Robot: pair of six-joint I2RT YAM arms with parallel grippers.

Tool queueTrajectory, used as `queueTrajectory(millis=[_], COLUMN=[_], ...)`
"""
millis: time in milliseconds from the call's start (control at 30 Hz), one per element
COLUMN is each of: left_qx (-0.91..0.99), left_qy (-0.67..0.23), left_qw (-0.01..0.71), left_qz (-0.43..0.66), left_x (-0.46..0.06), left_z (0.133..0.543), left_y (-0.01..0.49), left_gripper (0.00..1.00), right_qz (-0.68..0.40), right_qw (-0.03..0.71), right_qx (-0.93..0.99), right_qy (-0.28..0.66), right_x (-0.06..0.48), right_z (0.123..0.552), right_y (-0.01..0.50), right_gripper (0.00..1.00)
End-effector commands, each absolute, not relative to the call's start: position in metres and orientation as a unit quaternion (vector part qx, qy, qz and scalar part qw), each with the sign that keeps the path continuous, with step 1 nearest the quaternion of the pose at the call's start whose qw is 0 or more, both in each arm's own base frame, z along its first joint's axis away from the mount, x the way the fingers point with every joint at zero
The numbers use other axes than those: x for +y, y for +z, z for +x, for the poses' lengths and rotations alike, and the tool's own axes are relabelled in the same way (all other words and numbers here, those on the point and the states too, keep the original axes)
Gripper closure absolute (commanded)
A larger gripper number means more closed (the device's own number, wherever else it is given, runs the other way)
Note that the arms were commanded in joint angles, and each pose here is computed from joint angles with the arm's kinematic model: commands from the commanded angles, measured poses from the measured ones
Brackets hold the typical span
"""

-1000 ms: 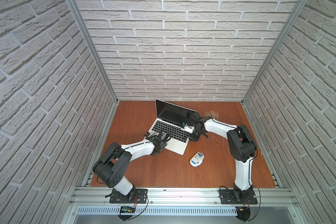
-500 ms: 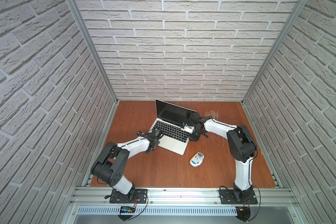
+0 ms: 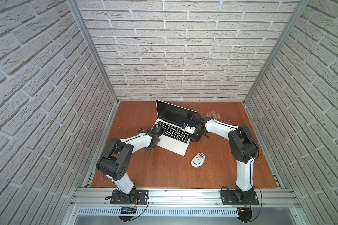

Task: Remove the wireless mouse receiver from the laptop
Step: Take out the USB plug from the USB port.

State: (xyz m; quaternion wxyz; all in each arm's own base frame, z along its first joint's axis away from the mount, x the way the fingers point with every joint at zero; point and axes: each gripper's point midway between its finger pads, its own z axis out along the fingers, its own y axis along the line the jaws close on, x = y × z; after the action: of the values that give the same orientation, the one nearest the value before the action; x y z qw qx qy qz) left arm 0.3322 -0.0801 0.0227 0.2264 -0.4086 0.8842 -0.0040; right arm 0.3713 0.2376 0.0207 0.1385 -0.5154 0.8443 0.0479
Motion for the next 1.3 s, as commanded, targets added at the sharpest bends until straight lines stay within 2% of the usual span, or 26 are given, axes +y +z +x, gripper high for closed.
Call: queueTrajectory(millis=[0, 833, 1267], left_qx=[0.907, 0.91, 0.913], left_qy=[0.043, 0.054, 0.054], left_qw=[0.146, 0.134, 0.124], left_qz=[-0.394, -0.388, -0.384], left_x=[-0.073, -0.068, -0.07], left_z=[0.295, 0.286, 0.283], left_y=[-0.015, -0.022, -0.033], left_gripper=[0.43, 0.46, 0.46], right_qz=[-0.53, -0.531, -0.534], right_qw=[0.1, 0.109, 0.112], right_qx=[0.841, 0.839, 0.837], right_qy=[0.047, 0.045, 0.032], right_x=[0.24, 0.242, 0.243], right_z=[0.355, 0.358, 0.362], right_y=[-0.001, 0.003, 0.0], right_gripper=[0.54, 0.55, 0.6])
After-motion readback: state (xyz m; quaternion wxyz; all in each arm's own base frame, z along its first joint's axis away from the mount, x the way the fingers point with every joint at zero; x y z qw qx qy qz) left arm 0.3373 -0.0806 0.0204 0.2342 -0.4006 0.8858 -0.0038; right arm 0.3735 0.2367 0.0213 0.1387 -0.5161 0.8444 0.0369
